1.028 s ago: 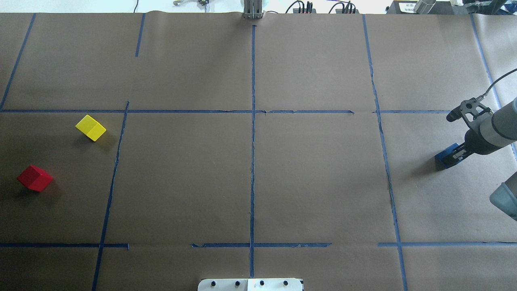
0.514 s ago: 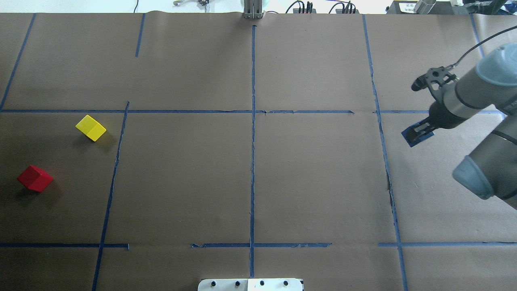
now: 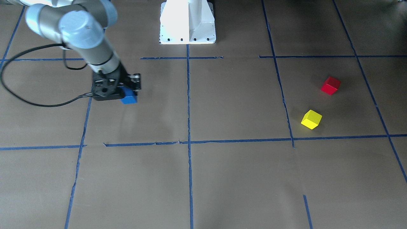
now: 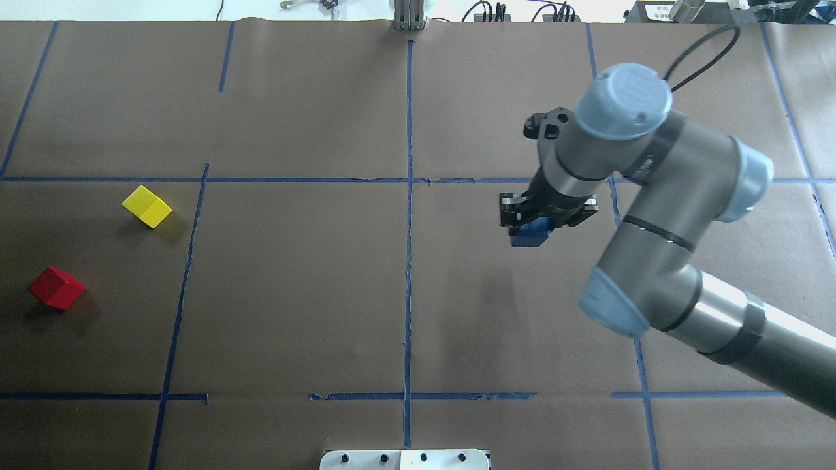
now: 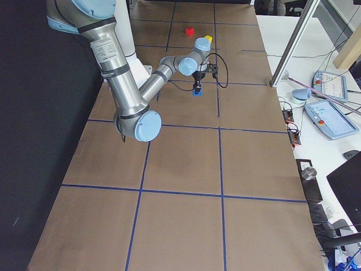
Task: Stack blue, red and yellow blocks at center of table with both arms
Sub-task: 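Carry the blue cube with the right gripper to the table center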
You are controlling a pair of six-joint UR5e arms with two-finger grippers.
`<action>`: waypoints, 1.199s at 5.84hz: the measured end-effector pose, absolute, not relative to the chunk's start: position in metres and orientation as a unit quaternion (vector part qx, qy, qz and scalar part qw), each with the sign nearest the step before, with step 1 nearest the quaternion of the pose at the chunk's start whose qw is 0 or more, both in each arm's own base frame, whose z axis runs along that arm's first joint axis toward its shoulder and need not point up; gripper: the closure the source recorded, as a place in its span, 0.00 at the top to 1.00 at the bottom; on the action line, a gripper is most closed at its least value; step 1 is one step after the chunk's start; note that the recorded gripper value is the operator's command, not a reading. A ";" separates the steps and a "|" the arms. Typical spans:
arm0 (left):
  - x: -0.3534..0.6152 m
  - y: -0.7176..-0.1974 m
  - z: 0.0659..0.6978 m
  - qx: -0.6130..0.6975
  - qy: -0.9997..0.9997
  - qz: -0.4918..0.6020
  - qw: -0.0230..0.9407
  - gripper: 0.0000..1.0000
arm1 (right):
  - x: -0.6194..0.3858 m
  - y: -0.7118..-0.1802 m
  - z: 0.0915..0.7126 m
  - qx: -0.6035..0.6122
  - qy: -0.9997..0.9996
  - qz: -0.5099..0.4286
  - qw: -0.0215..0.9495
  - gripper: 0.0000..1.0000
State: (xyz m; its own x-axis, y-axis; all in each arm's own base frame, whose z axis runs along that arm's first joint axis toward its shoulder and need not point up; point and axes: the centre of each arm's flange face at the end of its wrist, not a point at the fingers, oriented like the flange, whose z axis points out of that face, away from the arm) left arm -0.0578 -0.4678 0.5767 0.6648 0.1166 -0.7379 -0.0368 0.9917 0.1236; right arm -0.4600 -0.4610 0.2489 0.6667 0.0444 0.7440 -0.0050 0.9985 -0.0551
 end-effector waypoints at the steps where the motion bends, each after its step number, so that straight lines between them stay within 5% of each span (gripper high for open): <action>1: -0.057 -0.468 0.574 0.051 0.408 0.044 0.910 1.00 | -0.511 -0.460 0.223 -0.044 -0.405 0.039 0.912 0.00; 7: -0.053 -0.470 0.571 0.067 0.407 0.057 0.909 1.00 | -0.614 -0.455 0.200 -0.047 -0.418 0.055 0.905 0.10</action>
